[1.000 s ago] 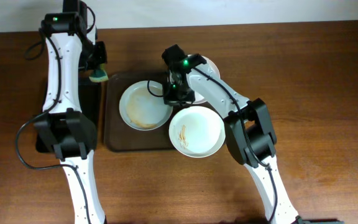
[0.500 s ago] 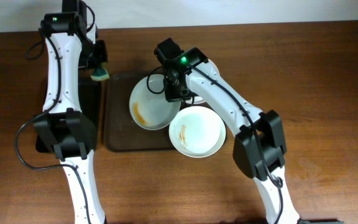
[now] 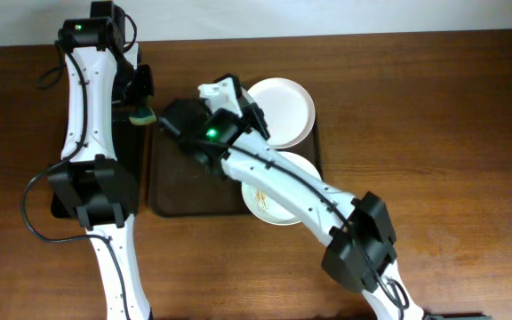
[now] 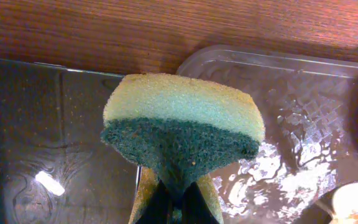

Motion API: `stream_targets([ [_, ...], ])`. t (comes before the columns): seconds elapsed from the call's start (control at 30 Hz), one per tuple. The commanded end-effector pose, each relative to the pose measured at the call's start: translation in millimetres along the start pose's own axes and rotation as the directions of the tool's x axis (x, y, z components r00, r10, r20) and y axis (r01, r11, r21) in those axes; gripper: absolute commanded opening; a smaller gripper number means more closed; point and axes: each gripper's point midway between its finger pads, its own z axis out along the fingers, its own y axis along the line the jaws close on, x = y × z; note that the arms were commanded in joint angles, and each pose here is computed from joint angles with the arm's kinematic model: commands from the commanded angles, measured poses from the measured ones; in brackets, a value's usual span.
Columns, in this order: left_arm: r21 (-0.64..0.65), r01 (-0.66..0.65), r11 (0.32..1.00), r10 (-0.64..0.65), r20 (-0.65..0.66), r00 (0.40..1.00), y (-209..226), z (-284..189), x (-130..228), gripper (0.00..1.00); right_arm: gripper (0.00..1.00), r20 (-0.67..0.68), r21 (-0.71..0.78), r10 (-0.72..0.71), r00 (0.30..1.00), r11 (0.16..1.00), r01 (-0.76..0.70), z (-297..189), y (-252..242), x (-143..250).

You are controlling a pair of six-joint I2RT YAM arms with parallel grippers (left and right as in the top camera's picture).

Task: Clean dirty plates on tray and stack at the side
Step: 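Lift the scrubbed plate with the right gripper and carry it right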

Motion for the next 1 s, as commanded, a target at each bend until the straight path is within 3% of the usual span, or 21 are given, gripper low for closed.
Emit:
stream_targets([
  [0.0,0.013,-0.012,1.0,0.011,0.033,0.999,-0.5,-11.8,-4.3,0.01,0.04,0.182,0.139,0.093,0.979,0.983,-0.119,-37.2,-33.2,-29.9],
  [0.17,0.013,-0.012,1.0,0.011,0.033,0.999,-0.7,-11.8,-4.2,0.01,0.04,0.299,0.201,0.116,0.947,0.963,-0.181,-65.0,-37.8,-39.1],
  [0.4,0.013,-0.012,1.0,0.011,0.034,0.999,-0.7,-11.8,-4.4,0.01,0.04,0.287,0.159,0.173,0.942,0.961,-0.225,-63.1,-32.6,-35.7],
  [0.6,0.014,-0.012,1.0,0.012,0.045,0.999,-1.0,-11.9,-7.1,0.01,0.04,-0.119,-0.162,0.255,0.96,0.949,-0.272,-22.3,-11.3,2.2],
  [0.77,0.014,-0.012,1.0,0.012,0.044,0.999,-1.0,-11.9,-6.9,0.01,0.04,-0.424,-0.446,0.277,0.862,0.764,-0.465,13.8,-74.1,5.0],
  [0.87,0.014,-0.012,1.0,0.012,0.044,0.999,-1.0,-11.9,-6.9,0.01,0.04,-0.546,-0.446,0.319,0.774,0.672,-0.592,56.9,-129.9,22.2],
  [0.97,0.014,-0.012,1.0,0.012,0.044,0.999,-1.0,-11.9,-7.0,0.01,0.04,-0.654,-0.276,0.42,0.628,0.641,-0.716,112.2,-203.5,72.8],
])
